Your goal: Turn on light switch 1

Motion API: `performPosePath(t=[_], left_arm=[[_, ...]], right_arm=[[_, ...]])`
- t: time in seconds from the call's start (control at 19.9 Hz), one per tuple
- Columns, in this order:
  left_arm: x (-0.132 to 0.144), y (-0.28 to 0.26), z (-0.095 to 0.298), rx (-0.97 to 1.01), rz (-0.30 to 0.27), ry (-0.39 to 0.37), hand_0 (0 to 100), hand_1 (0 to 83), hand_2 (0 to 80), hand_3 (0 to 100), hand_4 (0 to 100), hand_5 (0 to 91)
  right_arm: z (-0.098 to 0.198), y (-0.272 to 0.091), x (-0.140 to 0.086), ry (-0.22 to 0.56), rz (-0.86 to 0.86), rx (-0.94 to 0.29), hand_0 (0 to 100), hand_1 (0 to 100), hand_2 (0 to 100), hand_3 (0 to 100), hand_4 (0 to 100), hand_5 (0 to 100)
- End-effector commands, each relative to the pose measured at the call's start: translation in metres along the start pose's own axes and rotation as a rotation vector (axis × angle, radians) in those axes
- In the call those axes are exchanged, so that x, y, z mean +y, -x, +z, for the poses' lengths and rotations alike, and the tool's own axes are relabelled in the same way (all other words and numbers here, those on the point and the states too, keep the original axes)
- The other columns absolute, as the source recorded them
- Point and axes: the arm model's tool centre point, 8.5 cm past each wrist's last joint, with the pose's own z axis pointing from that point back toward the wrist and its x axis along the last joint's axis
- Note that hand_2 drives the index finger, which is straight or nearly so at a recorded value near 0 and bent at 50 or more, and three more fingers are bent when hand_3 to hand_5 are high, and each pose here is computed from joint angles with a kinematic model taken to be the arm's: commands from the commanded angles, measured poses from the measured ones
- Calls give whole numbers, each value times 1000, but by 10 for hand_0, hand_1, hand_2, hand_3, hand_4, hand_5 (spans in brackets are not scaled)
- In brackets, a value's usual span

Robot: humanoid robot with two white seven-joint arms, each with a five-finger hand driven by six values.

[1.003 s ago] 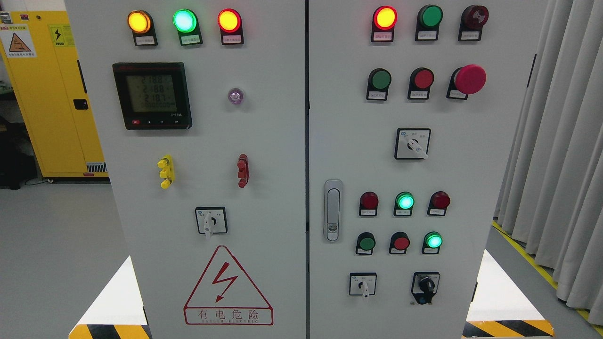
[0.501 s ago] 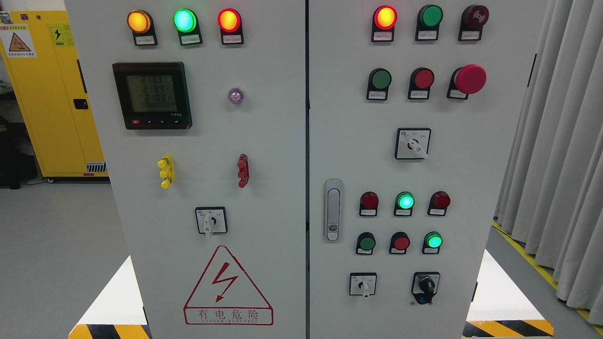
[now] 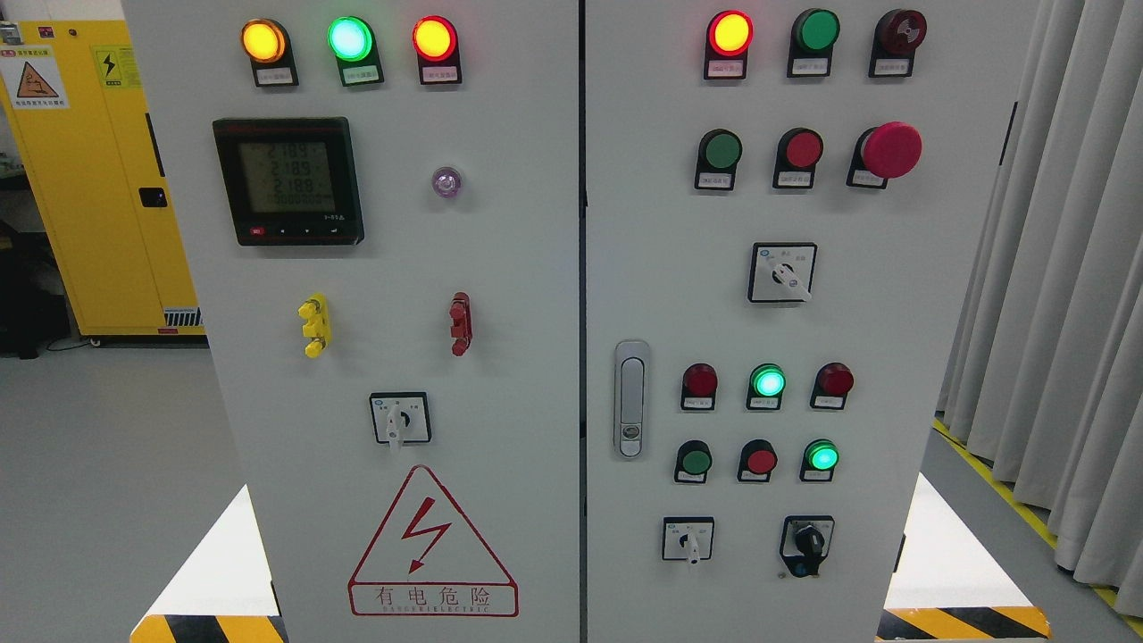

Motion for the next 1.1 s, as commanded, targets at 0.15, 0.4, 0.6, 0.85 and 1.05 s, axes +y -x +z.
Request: performPosePath(t=[0.15,0.4,0.6,0.85,1.05], left_arm=[[-13,-81,-37,-227,89,-18,74,675,565,849,828,796],[-22,-97,-54,-245,122,-27,68,666,572,917,877,861],[-31,-108,-62,-274,119,-9,108,676,574,929,945,896],[-38,-127,-79,-300,101,-25,141,704,562,923,968,903],[-51,-136,-84,-312,114,-23,152,704,563,925,975,903]], right_arm=[[0,1,0,3,-28,8,0,500,40,0,0,0],[0,1,0,3,-28,8,0,500,40,0,0,0],[0,1,0,3,-28,8,0,500,40,0,0,0],[0,1,0,3,-28,8,0,500,40,0,0,0],[0,1,0,3,-28,8,0,500,40,0,0,0]])
